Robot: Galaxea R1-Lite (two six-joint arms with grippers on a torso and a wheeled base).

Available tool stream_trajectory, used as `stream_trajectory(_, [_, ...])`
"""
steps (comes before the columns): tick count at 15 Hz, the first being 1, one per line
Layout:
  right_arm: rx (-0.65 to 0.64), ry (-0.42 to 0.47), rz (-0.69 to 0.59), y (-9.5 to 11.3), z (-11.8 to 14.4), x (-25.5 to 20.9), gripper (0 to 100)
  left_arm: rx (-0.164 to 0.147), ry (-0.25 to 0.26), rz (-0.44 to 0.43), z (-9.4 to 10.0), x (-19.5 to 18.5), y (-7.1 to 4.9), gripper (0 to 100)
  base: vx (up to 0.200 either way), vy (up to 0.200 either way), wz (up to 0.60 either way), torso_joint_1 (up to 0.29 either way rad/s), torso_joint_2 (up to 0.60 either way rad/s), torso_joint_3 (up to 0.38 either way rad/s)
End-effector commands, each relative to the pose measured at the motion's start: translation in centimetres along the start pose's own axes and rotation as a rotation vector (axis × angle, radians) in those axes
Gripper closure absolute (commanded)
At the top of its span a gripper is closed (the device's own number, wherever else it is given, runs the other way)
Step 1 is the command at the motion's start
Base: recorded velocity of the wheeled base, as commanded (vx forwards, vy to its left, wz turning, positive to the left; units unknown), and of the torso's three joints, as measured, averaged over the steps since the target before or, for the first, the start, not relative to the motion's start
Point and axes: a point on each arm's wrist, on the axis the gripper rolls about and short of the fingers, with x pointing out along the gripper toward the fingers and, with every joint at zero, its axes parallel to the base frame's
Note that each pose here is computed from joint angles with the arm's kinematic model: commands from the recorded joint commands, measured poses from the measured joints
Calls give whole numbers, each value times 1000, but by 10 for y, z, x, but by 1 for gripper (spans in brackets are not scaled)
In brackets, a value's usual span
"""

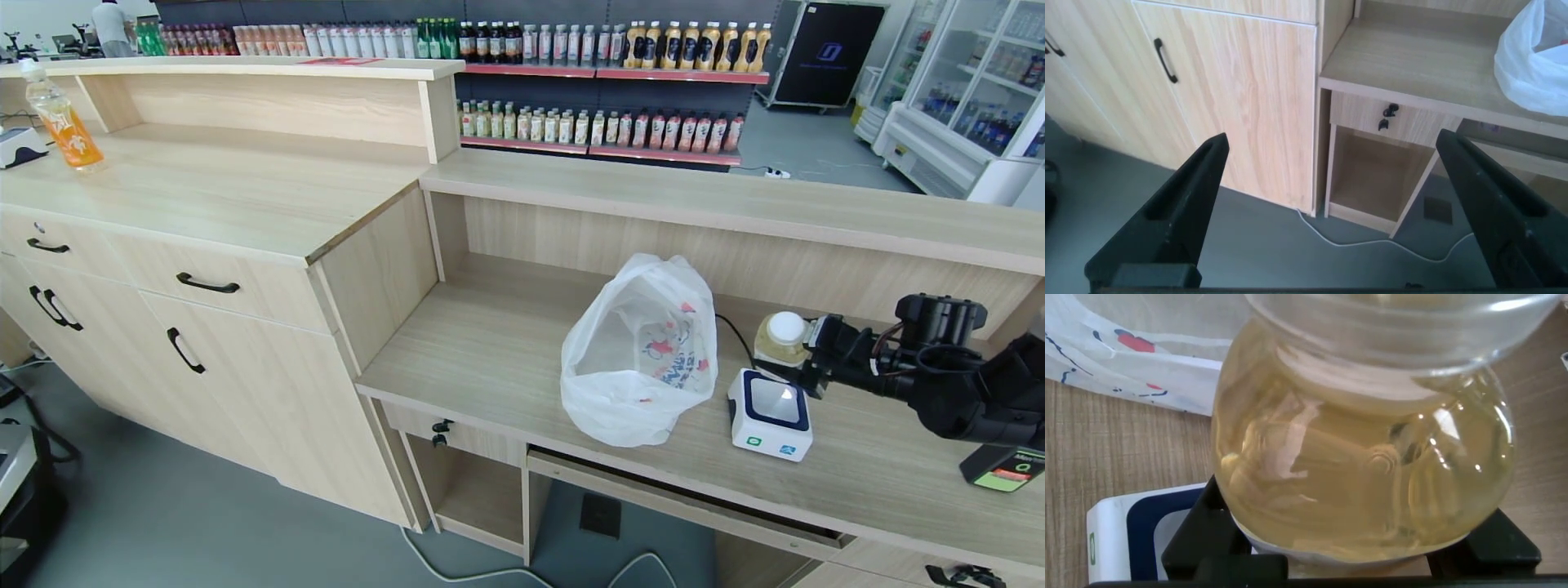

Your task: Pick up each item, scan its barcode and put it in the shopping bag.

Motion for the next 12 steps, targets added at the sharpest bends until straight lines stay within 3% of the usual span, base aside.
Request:
stream_trajectory(1, [-4,-1,-3,-1,2,-1,100,-1,0,2,0,0,0,0,0,0,0,0,0,0])
stream_trajectory(12, [16,-30,26,-1,1,0,100,-1,0,2,0,0,0,0,0,0,0,0,0,0])
